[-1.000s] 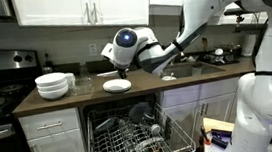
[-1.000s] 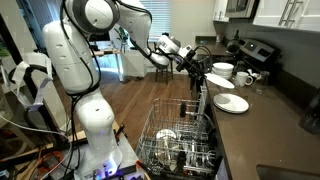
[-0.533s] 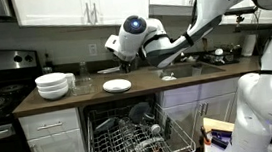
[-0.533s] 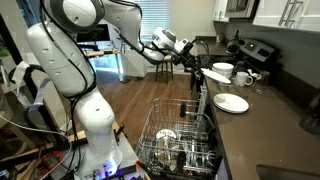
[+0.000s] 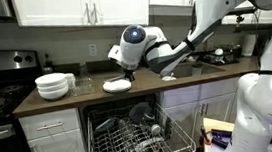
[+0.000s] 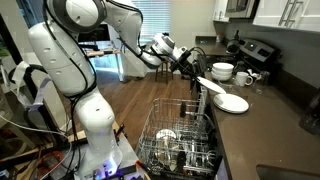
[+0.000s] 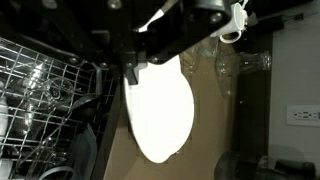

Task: Pick up one plate and put it into the dishwasher.

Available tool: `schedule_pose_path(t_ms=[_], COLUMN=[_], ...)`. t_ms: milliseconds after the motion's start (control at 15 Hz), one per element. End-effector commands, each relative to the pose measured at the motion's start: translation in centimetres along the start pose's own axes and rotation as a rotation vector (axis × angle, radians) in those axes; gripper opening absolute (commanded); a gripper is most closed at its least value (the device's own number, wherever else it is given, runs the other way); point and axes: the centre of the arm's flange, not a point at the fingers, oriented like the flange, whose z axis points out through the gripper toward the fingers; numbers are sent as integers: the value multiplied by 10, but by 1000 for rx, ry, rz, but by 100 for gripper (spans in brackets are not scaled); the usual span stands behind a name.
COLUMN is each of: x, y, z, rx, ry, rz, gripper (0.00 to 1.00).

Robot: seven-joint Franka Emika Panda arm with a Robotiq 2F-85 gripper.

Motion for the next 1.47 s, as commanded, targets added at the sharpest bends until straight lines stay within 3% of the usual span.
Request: schedule_pose_path(t_ms=[0, 600, 1067, 1400], x=[-5, -2, 3, 14], y=[-6, -35, -35, -49], z=[-19, -51, -47, -25], rx=[12, 314, 313, 428], ry=[-21, 88, 100, 133], rz=[-13, -19, 19, 23], gripper=[4, 4, 4, 4])
